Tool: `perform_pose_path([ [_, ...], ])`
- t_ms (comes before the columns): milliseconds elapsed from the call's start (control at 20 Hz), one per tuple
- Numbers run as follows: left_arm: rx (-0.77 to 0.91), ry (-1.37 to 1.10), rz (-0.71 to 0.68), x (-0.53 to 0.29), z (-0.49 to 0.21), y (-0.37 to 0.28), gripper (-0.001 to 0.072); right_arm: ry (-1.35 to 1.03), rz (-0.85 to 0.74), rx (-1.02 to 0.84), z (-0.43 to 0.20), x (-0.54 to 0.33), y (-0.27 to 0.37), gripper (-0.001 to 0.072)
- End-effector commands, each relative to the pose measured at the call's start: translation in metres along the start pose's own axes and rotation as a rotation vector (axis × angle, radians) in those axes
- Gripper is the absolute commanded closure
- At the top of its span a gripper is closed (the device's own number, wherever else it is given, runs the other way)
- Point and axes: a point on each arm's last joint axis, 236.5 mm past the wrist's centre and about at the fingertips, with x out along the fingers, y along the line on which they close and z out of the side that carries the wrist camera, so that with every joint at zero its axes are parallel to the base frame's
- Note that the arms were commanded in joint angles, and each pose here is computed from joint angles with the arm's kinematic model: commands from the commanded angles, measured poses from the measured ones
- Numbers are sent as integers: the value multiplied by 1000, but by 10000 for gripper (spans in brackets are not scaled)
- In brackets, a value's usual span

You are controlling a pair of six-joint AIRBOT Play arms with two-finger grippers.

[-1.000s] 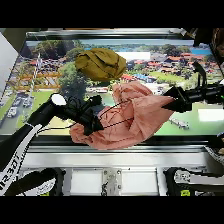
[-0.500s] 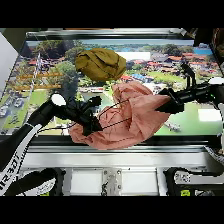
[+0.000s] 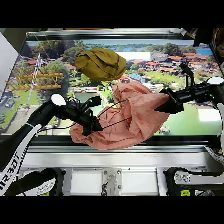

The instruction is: Fold the clothes and pants, and hang the long-sleeved shirts on hangers.

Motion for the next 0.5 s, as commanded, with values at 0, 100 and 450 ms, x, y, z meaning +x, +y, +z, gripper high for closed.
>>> perform_pose_path([
  [0, 1, -1, 2, 0, 1, 1, 700, 0, 3, 8, 0, 0, 0, -5],
  [100, 2, -1, 2, 0, 1, 1, 700, 0, 5, 8, 0, 1, 1, -5],
  [450, 2, -1, 3, 0, 1, 1, 700, 0, 4, 7, 0, 1, 1, 533],
])
